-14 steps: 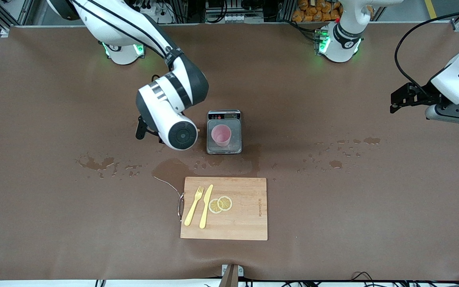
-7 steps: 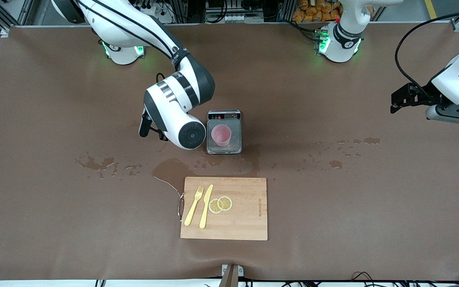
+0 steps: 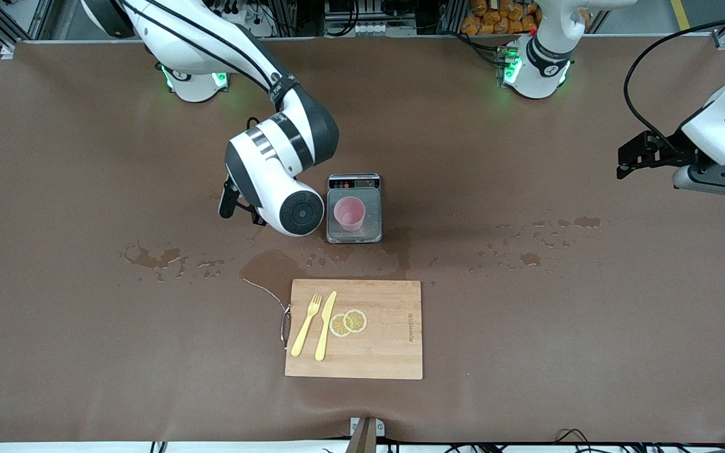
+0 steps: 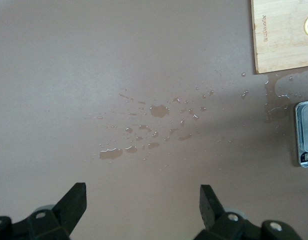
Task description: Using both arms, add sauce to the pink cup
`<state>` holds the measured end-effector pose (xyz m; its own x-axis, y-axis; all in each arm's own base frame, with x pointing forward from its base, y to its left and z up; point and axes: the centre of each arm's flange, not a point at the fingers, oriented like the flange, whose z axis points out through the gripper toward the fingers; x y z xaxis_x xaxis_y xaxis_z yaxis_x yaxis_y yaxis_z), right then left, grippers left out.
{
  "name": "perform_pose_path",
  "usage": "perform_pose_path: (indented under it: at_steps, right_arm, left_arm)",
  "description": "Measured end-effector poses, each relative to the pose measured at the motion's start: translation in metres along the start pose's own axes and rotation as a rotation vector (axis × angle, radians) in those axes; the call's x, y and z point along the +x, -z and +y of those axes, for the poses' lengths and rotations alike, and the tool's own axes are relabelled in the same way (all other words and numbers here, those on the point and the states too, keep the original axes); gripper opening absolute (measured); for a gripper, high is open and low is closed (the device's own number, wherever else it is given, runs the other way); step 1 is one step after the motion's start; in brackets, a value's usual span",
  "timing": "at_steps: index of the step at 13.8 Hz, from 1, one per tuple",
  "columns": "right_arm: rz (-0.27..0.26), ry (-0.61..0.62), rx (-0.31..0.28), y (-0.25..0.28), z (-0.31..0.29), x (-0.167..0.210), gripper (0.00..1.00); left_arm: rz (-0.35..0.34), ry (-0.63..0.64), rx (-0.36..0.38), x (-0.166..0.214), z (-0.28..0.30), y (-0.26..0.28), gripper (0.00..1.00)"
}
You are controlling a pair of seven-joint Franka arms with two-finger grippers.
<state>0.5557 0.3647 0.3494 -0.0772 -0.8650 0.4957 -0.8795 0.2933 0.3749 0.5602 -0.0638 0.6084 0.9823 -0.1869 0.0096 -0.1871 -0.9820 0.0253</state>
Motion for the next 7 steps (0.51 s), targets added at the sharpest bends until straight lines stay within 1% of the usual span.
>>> perform_pose_path:
  at_steps: [4,7]
  right_arm:
    - [-0.021,0.006,0.02,0.0025,-0.0004,-0.0048,0.35]
    - [-0.021,0.008,0.02,0.0019,-0.0004,-0.0064,0.35]
  left_arm:
    - [-0.001,0.012,0.0,-0.0005,-0.007,-0.0004,1.0]
    - [-0.003,0.013,0.0,-0.0001,-0.0073,-0.0013,1.0]
